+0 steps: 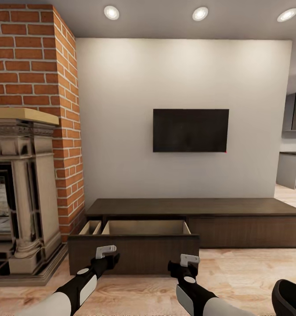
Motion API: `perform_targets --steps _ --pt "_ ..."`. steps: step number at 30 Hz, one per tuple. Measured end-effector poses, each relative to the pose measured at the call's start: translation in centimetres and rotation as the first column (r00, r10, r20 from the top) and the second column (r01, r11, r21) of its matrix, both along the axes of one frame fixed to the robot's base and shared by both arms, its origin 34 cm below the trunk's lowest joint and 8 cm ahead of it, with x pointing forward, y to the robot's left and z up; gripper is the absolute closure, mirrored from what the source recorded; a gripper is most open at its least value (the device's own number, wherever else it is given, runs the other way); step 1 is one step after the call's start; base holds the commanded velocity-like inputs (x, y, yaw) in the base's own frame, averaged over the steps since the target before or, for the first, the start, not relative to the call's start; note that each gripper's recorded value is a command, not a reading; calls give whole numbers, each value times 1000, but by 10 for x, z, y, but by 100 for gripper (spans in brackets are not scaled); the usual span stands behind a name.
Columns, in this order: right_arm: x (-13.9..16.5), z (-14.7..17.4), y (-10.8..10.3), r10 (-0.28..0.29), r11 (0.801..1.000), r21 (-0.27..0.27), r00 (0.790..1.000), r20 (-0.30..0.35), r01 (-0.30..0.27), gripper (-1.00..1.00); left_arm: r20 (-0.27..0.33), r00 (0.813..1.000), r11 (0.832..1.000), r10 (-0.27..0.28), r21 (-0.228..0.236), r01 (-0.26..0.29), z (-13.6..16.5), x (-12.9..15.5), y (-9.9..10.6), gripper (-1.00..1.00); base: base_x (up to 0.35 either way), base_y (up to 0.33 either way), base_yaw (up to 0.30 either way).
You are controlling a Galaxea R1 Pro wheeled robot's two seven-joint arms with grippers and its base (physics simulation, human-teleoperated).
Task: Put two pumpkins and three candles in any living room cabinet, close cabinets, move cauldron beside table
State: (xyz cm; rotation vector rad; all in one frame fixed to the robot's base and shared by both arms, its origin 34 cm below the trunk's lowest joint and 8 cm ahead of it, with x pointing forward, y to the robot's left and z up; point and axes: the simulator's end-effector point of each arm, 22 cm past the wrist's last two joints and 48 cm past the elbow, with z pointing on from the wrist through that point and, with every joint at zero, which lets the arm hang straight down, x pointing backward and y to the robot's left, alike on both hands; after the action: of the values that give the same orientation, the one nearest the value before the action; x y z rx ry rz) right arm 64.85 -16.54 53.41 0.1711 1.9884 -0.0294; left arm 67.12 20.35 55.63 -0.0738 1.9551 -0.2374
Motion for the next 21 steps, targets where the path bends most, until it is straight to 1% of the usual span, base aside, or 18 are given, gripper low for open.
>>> perform_targets --steps 3,7,11,14,21 --pt "-2 -7 0 -1 1000 0 1000 0 1 -100 -1 1000 1000 -3 3 3 -7 -2 -1 -100 0 0 0" --pt "-4 -16 -1 -1 1000 0 1000 0 1 -100 -4 1000 1000 -9 17 10 -17 -5 -2 -100 0 0 0" --pt "-6 -24 -1 -2 1000 0 1000 0 2 -100 -14 1000 999 6 42 -5 -29 -8 2 -100 0 0 0" --pt "-8 -31 -2 -3 1000 0 1000 1 3 -100 -17 1000 999 16 50 -15 -36 -10 2 -100 0 0 0" --pt "-11 -44 0 0 1000 1 1000 7 0 -100 -18 1000 998 21 54 -20 -52 -14 1 -100 0 0 0"
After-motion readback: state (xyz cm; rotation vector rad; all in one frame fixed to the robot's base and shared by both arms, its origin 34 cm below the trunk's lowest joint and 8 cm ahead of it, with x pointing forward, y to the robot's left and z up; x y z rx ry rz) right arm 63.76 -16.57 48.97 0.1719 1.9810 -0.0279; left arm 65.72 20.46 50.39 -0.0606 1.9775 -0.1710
